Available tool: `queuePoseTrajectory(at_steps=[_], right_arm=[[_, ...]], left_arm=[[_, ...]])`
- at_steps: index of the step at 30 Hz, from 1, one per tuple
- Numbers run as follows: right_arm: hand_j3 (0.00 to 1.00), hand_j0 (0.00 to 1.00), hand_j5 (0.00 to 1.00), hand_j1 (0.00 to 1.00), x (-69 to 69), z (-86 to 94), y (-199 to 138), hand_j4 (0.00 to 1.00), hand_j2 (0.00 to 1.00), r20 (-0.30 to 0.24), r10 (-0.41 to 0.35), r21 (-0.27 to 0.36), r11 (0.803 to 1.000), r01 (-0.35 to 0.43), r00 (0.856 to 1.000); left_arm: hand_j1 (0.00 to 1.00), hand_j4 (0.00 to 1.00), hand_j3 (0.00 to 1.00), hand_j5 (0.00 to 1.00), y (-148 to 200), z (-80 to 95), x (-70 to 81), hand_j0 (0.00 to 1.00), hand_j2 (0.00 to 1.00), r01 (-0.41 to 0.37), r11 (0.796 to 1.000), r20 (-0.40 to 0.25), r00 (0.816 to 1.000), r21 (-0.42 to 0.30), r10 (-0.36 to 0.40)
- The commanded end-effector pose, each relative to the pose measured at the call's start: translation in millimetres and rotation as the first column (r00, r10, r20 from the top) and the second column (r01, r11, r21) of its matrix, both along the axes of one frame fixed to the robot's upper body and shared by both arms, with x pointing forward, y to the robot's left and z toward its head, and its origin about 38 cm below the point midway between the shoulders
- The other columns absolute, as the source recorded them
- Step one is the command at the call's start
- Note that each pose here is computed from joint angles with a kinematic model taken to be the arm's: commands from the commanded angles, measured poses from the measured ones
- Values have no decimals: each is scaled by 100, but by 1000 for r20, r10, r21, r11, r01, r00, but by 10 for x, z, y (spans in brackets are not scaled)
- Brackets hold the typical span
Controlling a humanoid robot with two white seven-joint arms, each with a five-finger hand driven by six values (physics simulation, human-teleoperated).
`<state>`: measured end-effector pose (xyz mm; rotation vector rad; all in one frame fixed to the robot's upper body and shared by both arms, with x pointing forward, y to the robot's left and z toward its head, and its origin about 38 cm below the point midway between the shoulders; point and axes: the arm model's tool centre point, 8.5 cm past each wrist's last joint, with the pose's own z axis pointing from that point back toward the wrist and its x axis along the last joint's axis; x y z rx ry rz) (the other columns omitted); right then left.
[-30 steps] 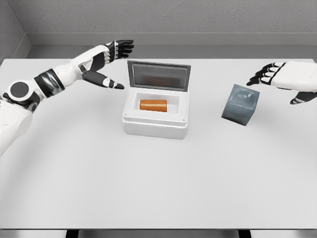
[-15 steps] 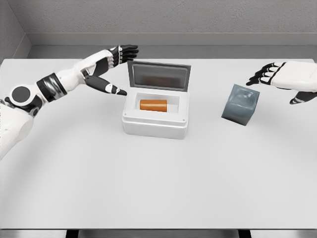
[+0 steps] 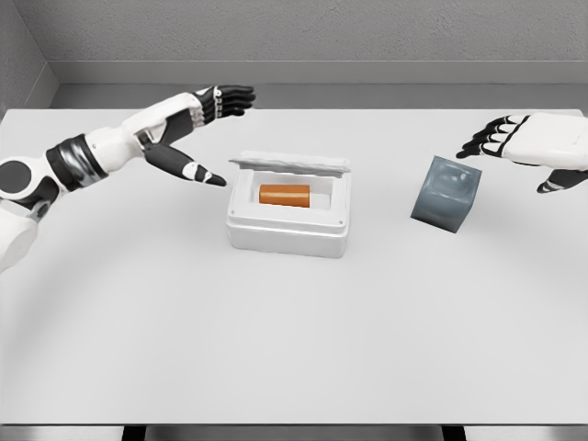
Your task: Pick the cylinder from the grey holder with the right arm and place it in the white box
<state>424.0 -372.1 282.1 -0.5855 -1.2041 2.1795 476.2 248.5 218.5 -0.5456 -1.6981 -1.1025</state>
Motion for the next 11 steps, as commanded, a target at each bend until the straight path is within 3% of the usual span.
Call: queuePoseTrajectory(at_steps=[1,4,8,11], right_arm=[[100,100,100,100,1,10,-2,100,100,0,-2,5,1000,2,1000],[100,100,100,100,1,2,-7,100,100,-2,-4,5,1000,4,1000],[100,100,100,100,-7,8,-23,100,100,-2,-6,0,1000,6,1000],[100,100,100,100,-8,15,-40,100,100,-1,-10,-4,1000,10,1000]], left_arm=[[100,100,100,100,26,100,-51,100,100,14,1000,16,1000,-8,-14],[100,100,100,100,86,84,-45,100,100,1,1000,22,1000,8,-2],[100,100,100,100,622,-127,104,100,100,-141,989,16,990,43,140],[100,100,100,100,647,-149,89,100,100,-129,986,86,989,105,120]])
